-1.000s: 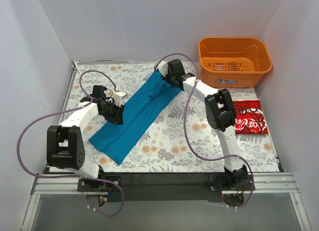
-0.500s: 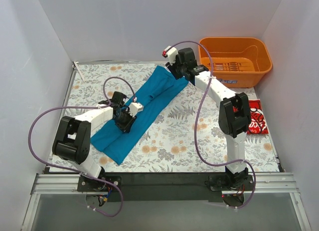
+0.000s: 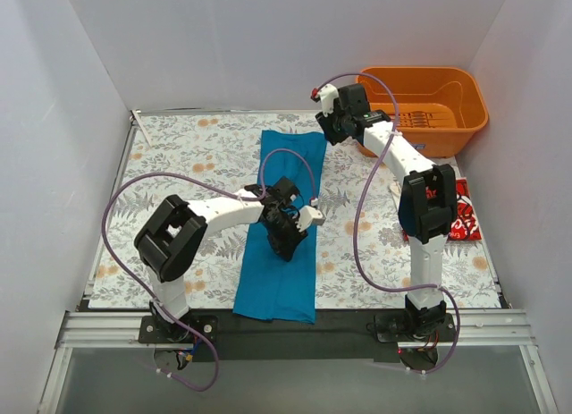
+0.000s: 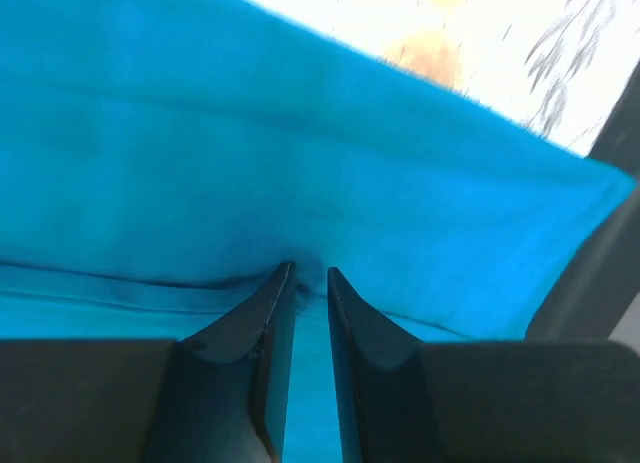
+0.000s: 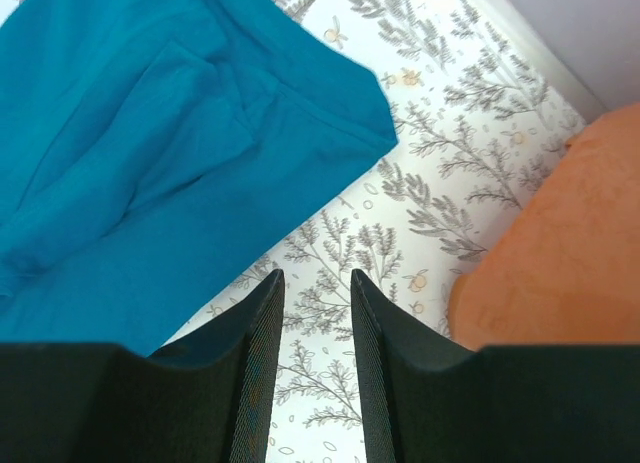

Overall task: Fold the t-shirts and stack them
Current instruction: Fold the tshirt

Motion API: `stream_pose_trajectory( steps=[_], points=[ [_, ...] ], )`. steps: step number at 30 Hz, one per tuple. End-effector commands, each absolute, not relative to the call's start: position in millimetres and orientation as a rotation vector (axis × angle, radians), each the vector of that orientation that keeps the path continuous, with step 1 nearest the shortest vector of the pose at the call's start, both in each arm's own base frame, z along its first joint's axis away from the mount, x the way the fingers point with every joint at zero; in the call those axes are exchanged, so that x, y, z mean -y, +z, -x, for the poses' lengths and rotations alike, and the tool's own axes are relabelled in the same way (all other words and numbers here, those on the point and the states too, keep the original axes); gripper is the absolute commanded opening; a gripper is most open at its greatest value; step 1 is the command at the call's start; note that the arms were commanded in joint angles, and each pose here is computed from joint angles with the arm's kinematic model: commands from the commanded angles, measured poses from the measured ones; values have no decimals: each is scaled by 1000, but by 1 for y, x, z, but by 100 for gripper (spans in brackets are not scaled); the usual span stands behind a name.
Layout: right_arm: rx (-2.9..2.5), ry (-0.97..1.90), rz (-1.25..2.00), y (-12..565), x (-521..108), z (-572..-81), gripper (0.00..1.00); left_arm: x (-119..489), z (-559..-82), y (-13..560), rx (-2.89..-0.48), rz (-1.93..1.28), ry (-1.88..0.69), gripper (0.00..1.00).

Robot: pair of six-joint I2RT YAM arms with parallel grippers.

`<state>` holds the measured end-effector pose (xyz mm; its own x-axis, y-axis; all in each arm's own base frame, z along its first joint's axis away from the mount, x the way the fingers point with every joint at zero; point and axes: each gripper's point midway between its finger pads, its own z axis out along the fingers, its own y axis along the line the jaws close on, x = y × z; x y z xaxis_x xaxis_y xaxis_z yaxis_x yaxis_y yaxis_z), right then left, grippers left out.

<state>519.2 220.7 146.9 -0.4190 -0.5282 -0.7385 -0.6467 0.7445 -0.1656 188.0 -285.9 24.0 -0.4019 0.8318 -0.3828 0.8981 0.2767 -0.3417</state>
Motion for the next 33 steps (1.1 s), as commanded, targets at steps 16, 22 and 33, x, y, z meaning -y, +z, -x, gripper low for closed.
stream_pose_trajectory(
  steps=[16,22,33],
  points=[
    [-2177,516,1013,126,-261,-473,34,231,-462,115,-2331,-568,-856,30],
    [-2294,518,997,91,-255,-449,34,226,-522,110,-2295,-462,-782,32],
    [-2478,510,930,50,-239,-419,52,206,-574,67,-2329,-297,-575,41]
  ],
)
